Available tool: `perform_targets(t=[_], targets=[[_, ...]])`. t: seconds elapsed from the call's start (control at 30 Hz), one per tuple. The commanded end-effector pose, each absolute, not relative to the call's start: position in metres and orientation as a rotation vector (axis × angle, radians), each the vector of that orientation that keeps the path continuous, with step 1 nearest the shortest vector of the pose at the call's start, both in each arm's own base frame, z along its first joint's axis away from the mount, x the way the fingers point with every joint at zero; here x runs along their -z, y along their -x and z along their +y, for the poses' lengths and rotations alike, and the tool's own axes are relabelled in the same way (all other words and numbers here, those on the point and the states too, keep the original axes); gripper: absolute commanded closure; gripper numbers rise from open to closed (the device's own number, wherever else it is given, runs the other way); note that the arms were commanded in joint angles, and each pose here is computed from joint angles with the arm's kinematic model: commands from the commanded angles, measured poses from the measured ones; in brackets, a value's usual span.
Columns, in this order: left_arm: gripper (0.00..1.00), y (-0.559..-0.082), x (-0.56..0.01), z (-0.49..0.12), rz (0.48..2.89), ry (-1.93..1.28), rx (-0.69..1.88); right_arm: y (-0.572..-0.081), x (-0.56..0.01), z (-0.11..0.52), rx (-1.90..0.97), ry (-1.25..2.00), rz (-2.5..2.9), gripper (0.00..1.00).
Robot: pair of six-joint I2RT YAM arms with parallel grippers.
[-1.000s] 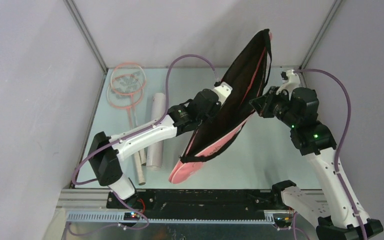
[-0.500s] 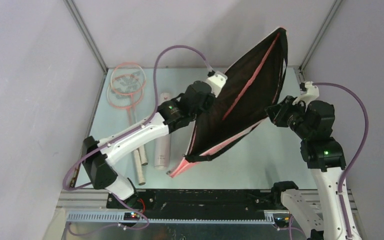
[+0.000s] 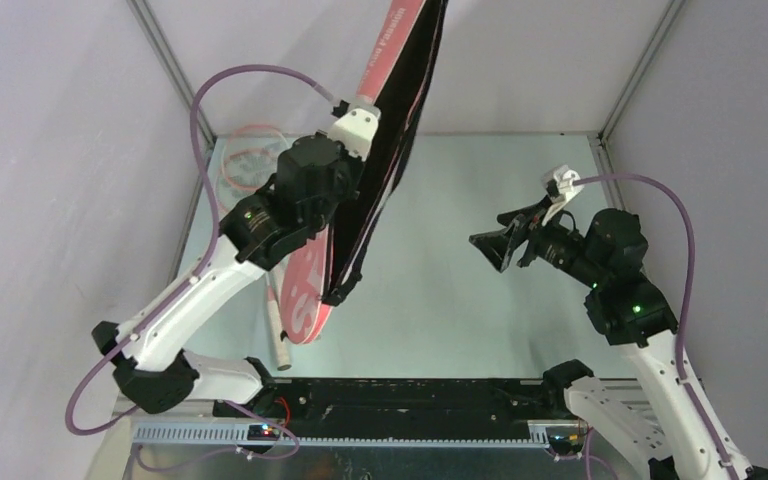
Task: Pack up the badminton gear
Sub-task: Open the racket bag at the center of the board.
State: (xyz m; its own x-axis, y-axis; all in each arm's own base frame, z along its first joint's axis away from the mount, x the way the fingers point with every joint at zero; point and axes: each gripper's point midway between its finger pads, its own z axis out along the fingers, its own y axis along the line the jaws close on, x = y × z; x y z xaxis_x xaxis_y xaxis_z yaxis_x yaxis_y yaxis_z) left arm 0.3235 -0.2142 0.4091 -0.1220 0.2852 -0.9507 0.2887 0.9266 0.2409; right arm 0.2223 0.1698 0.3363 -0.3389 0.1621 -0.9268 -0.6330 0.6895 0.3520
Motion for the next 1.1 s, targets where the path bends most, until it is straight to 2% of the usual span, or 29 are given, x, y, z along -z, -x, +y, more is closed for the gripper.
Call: perform_targets(t=[0.0, 0.17, 0.33, 0.67, 0.87, 1.07], targets=[[1.00, -0.302, -0.411, -0.237, 1.587, -0.794, 0.060, -0.199, -0.408, 0.174, -0.664, 0.716, 1.340, 0.19], [1.00, -0.282, -0.389, -0.271, 1.505, -1.147, 0.146, -0.161, -0.452, 0.183, -0.446, 1.070, 0.900, 0.17], [1.00, -0.269, -0.359, -0.294, 1.484, -1.345, 0.183, -0.141, -0.466, 0.194, -0.449, 1.259, 0.808, 0.16], [1.00, -0.251, -0.334, -0.339, 1.424, -1.529, 0.283, -0.182, -0.384, 0.243, -0.653, 1.404, 1.113, 0.17], [1.00, -0.224, -0.321, -0.337, 1.324, -1.681, 0.367, -0.222, -0.332, 0.238, -0.533, 1.394, 1.353, 0.18], [1.00, -0.200, -0.327, -0.335, 1.163, -1.693, 0.446, -0.231, -0.293, 0.230, -0.556, 1.467, 1.446, 0.17]])
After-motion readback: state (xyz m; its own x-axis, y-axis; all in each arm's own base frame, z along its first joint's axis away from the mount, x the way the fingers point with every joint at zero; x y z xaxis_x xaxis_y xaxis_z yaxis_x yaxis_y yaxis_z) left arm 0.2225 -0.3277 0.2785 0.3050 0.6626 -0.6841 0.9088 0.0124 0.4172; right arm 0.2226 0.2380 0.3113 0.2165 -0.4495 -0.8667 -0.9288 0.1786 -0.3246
